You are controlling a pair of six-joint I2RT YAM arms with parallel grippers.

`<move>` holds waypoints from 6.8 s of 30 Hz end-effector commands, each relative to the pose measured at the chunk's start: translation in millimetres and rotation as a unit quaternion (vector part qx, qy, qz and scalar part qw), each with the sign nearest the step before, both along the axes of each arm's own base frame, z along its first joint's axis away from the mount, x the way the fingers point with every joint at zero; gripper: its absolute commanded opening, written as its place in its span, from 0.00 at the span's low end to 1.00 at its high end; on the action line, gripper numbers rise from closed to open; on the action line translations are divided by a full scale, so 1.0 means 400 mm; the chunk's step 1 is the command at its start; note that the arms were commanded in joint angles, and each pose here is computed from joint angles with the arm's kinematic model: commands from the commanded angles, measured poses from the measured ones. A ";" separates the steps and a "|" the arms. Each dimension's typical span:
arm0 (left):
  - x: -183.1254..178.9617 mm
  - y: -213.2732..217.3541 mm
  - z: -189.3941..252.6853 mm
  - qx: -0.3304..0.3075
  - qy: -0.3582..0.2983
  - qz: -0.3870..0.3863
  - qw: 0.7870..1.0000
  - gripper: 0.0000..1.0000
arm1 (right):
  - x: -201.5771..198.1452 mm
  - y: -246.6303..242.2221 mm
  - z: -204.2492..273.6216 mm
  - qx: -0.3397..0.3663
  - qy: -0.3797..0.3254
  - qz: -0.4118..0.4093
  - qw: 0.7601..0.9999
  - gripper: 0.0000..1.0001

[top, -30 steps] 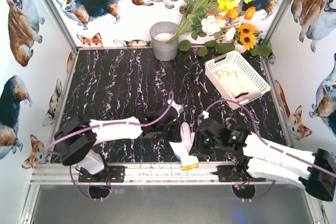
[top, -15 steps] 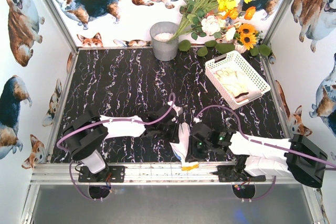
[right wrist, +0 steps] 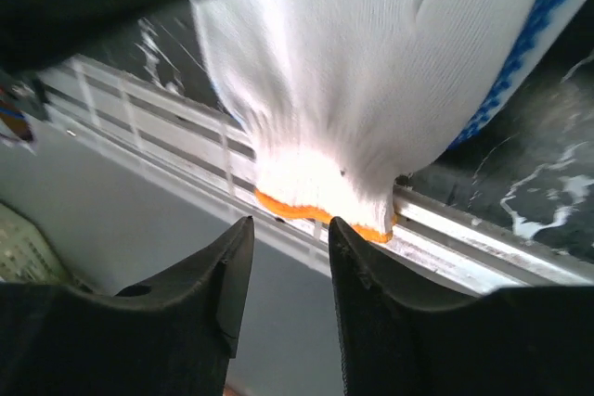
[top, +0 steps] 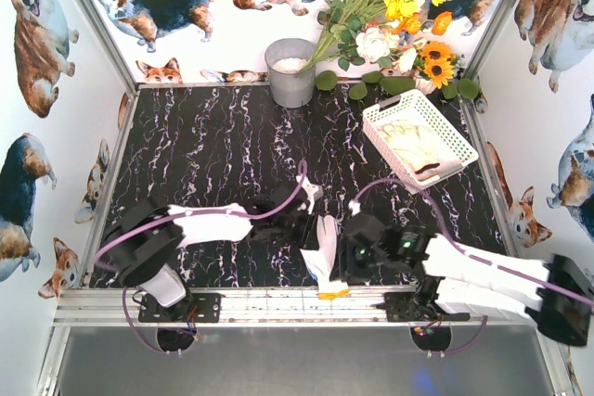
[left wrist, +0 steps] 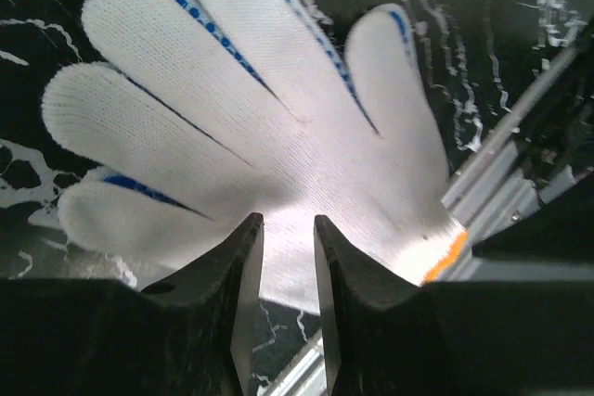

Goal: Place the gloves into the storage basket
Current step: Pair the glove with the glove, then pick up the glove from the center of the board.

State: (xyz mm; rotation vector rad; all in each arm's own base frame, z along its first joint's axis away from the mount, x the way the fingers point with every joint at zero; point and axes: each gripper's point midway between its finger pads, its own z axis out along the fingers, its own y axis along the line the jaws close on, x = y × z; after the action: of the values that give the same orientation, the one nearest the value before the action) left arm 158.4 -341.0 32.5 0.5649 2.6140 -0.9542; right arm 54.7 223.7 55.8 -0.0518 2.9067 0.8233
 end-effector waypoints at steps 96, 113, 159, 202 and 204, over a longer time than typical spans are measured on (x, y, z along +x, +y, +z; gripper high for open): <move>-0.125 -0.008 -0.069 0.023 0.024 -0.108 0.994 0.18 | -0.001 -0.060 -0.092 0.103 0.092 -0.063 0.988 0.48; -0.146 0.019 -0.094 0.028 0.031 -0.096 0.994 0.17 | -0.004 -0.059 -0.129 0.098 0.097 -0.077 0.988 0.40; -0.158 0.037 0.177 0.055 -0.382 -0.152 0.910 0.79 | 0.159 0.133 0.134 0.189 0.141 -0.127 0.963 0.00; -0.128 0.010 0.100 0.177 -0.404 -0.138 0.887 0.00 | 0.223 0.081 0.200 0.282 0.042 -0.202 0.937 0.60; -0.128 0.009 0.105 0.170 -0.396 -0.126 0.893 0.00 | 0.231 0.066 0.196 0.278 0.028 -0.219 0.935 0.63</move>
State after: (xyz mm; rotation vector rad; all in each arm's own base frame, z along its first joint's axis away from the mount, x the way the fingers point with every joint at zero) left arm 105.3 -328.6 58.9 1.2413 1.9334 -0.1548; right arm 131.6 256.3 126.2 0.6400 2.5886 1.5294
